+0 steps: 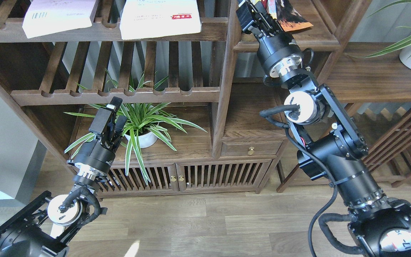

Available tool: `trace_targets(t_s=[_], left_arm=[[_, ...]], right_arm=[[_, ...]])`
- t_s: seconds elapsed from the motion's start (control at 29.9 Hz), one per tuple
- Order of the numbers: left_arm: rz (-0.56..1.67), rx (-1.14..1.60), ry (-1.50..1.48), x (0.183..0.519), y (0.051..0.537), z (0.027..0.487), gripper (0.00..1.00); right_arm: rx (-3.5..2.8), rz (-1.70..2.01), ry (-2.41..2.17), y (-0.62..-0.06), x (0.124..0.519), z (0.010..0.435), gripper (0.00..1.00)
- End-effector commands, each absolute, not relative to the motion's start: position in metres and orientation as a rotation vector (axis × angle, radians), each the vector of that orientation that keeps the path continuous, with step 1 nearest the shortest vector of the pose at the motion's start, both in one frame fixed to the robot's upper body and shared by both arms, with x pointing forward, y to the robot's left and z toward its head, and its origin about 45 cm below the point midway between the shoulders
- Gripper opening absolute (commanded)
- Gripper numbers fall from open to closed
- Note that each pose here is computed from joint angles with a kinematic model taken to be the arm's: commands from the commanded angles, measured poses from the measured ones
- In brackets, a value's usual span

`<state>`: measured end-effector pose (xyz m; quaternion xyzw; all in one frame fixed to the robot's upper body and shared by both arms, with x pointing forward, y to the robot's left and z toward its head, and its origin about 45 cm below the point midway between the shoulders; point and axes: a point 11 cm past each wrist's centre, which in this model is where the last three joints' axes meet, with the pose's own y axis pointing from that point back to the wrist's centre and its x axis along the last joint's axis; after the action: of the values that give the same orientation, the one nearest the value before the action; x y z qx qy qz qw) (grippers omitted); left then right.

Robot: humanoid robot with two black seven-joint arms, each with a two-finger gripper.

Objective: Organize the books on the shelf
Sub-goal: 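Open the right gripper and withdraw it from the compartment, then reach the left gripper up to the white book on the top shelf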

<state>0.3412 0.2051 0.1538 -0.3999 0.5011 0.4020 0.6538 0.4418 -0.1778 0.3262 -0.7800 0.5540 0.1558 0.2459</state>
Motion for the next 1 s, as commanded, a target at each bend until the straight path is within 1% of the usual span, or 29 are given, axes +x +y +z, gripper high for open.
trace_targets(t_s=[0.0, 0.07, 0.2, 0.37, 0.64, 0.7, 0.8, 0.87, 0.97], left_arm=[[0.891, -0.915, 1.119, 0.349, 0.202, 0.163, 0.98], [0.874, -0.925, 1.109, 0.354, 0.198, 0.171, 0.98], [0.838, -0.954, 1.090, 0.366, 0.193, 0.188, 0.98], [0.764, -1.012, 1.082, 0.384, 0.179, 0.219, 0.98], [0.655, -1.053, 1.063, 0.397, 0.148, 0.255, 0.98], [0.629, -1.067, 1.066, 0.399, 0.139, 0.262, 0.98], [0.596, -1.078, 1.067, 0.401, 0.129, 0.271, 0.98], [0.580, -1.078, 1.058, 0.403, 0.126, 0.278, 0.98], [0.563, -1.075, 1.050, 0.405, 0.123, 0.285, 0.98]], right_arm=[[-2.120, 0.421, 1.514, -0.186, 0.438, 0.323, 0.65], [-2.115, 0.429, 1.499, -0.187, 0.435, 0.320, 0.67], [-2.152, 0.424, 1.397, -0.190, 0.427, 0.314, 0.67], [-2.256, 0.437, 1.176, -0.184, 0.402, 0.293, 0.65], [-2.269, 0.488, 0.919, -0.181, 0.371, 0.274, 0.68], [-2.255, 0.517, 0.917, -0.184, 0.366, 0.267, 0.68], [-2.242, 0.554, 0.931, -0.184, 0.361, 0.257, 0.67], [-2.231, 0.565, 0.923, -0.181, 0.359, 0.256, 0.63], [-2.216, 0.576, 0.904, -0.174, 0.358, 0.257, 0.63]])
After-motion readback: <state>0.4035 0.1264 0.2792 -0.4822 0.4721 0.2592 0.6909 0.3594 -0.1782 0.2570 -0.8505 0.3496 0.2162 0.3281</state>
